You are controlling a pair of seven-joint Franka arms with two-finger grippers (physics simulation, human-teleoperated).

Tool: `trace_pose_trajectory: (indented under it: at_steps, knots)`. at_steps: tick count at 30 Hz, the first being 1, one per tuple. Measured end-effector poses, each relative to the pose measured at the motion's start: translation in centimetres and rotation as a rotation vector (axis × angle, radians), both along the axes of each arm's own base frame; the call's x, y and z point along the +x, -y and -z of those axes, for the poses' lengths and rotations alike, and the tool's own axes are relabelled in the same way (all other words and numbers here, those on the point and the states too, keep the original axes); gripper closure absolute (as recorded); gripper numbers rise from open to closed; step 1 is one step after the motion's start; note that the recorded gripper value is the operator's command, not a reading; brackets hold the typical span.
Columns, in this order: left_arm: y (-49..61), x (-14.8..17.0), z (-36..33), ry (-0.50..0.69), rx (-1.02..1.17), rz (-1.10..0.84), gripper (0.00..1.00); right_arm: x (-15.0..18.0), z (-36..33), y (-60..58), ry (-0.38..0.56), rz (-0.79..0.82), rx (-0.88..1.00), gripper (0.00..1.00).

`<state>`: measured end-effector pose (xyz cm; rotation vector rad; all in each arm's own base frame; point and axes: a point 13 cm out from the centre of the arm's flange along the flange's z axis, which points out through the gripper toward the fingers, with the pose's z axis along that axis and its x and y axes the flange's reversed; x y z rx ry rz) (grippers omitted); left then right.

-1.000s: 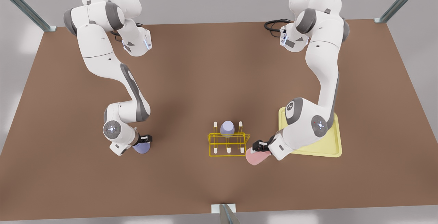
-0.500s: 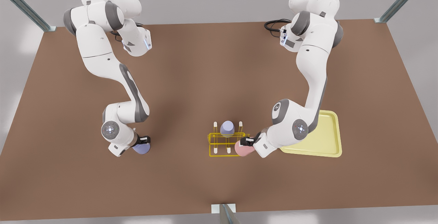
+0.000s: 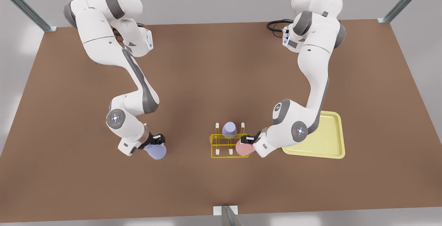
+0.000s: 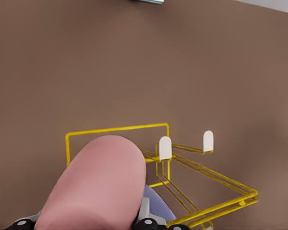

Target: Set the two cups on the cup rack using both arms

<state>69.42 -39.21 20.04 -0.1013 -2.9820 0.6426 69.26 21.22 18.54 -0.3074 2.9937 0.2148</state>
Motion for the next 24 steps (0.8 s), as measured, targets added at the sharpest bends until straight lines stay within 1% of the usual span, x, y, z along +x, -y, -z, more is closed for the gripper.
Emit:
trace_pose_trajectory:
  at_steps: [3, 6, 10, 14, 19, 22, 24]
  knots:
    - [-0.2, -0.2, 0.0, -0.010, 0.006, -0.004, 0.00, 0.7, -2.6, -3.6, 0.027, 0.002, 0.082, 0.17]
    - [-0.5, -0.5, 0.1, -0.027, 0.023, -0.005, 0.00, 2.1, -5.0, -7.8, 0.045, 0.036, 0.203, 0.17]
    - [-1.2, -0.7, 0.0, -0.042, 0.064, -0.032, 0.00, 3.2, -7.0, -11.5, 0.046, 0.086, 0.339, 0.17]
    - [-1.2, -0.8, -0.4, -0.058, 0.075, -0.065, 0.00, 4.7, -7.4, -13.8, 0.037, 0.131, 0.441, 0.17]
    - [0.1, -0.7, -1.5, -0.062, 0.051, -0.106, 0.00, 4.1, -7.5, -17.6, 0.008, 0.153, 0.534, 0.17]
    - [-0.6, 0.5, -4.8, -0.029, 0.038, -0.151, 0.00, 3.1, -7.1, -20.5, 0.003, 0.138, 0.554, 0.17]
    - [-3.8, 1.8, -7.8, -0.006, 0.053, -0.203, 0.00, 3.0, -7.3, -22.6, 0.015, 0.120, 0.567, 0.17]
